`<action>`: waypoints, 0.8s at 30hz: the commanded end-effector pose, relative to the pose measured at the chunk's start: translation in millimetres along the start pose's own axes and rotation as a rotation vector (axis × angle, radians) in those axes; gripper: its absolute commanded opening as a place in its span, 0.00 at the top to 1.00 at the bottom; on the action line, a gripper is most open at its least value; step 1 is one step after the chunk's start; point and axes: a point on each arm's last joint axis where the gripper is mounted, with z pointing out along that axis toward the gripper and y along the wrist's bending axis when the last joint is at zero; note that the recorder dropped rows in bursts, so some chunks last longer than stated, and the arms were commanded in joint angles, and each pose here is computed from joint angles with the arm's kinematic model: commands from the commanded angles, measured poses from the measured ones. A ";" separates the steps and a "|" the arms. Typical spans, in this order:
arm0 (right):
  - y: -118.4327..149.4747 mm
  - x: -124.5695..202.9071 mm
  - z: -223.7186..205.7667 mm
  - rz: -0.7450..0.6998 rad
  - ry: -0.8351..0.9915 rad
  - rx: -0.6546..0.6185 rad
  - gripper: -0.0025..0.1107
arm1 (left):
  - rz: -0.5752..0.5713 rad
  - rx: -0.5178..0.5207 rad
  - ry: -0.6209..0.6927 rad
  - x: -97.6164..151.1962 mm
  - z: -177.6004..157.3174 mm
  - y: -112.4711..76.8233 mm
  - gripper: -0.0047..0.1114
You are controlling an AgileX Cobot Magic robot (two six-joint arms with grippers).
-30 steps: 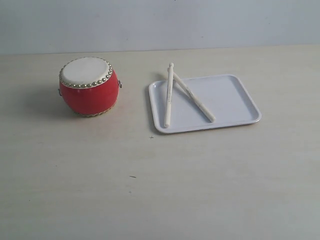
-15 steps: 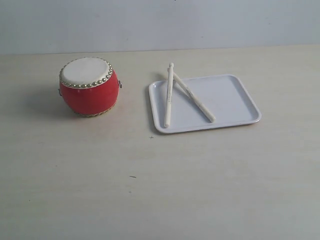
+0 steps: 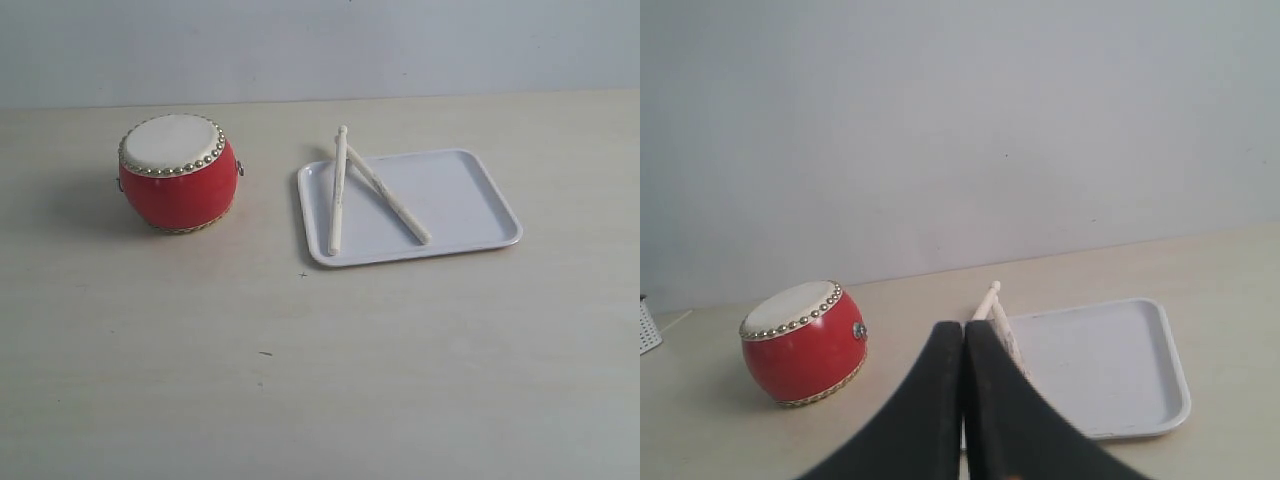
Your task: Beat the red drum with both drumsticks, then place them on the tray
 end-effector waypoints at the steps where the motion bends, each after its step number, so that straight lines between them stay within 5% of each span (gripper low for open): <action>1: -0.2 1.7 -0.1 -0.012 0.006 -0.002 0.98 | 0.018 -0.018 0.010 1.8 -0.1 1.7 0.96; 12: -0.1 1.7 -0.1 -0.011 0.006 -0.003 0.98 | 0.196 -0.035 0.101 9.8 -0.6 4.2 0.96; 24: -0.1 1.7 -0.1 -0.011 0.006 -0.003 0.98 | 0.199 -0.025 0.125 11.8 -0.8 4.0 0.96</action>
